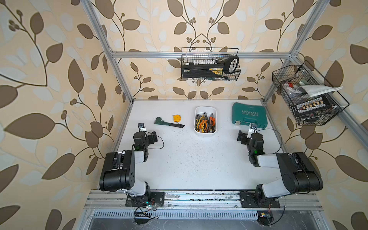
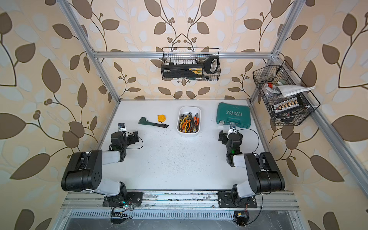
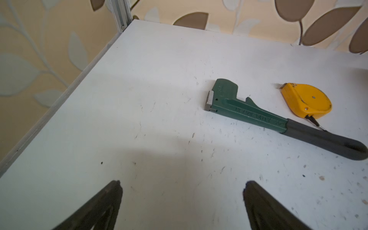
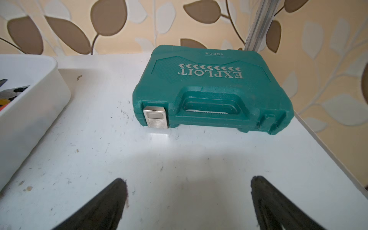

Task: Take the pliers out of the storage box
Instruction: Pick up the pliers from the storage box, then place the pliers at the center of the board.

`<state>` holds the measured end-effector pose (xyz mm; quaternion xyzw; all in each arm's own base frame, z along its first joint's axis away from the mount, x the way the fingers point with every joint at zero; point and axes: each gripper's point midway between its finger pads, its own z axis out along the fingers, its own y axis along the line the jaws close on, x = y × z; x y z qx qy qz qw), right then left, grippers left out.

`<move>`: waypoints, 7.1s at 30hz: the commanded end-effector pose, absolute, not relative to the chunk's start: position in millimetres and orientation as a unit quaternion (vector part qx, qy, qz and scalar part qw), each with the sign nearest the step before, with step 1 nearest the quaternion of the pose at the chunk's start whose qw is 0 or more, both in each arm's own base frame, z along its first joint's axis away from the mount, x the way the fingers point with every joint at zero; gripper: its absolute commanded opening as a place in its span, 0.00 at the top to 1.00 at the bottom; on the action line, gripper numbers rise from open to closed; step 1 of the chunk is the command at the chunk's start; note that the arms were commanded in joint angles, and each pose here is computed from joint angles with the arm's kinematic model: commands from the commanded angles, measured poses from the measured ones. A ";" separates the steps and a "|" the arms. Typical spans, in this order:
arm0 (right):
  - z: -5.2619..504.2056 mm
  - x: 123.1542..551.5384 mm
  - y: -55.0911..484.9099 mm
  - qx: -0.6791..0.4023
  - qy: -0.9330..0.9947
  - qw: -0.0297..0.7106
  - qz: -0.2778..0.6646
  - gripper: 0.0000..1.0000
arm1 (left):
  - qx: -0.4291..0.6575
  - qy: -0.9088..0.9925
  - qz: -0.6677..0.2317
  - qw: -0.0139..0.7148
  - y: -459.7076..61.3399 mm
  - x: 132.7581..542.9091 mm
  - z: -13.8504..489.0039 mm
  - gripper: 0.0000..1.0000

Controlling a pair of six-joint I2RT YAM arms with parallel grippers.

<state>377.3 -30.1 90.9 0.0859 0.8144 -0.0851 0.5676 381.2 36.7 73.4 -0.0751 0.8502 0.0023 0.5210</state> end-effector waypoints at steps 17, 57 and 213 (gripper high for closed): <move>95.2 383.3 -29.3 0.082 0.812 0.572 -0.085 0.00 | -0.077 0.842 0.014 0.534 37.9 382.5 77.9 0.01; 225.9 394.1 106.7 0.100 0.885 0.424 0.165 0.00 | 0.296 0.769 -0.215 0.524 -111.7 361.0 217.2 0.01; 8.2 313.5 122.2 0.080 0.983 0.154 -0.054 0.72 | 0.536 0.674 -0.333 0.383 -278.3 278.5 213.2 0.01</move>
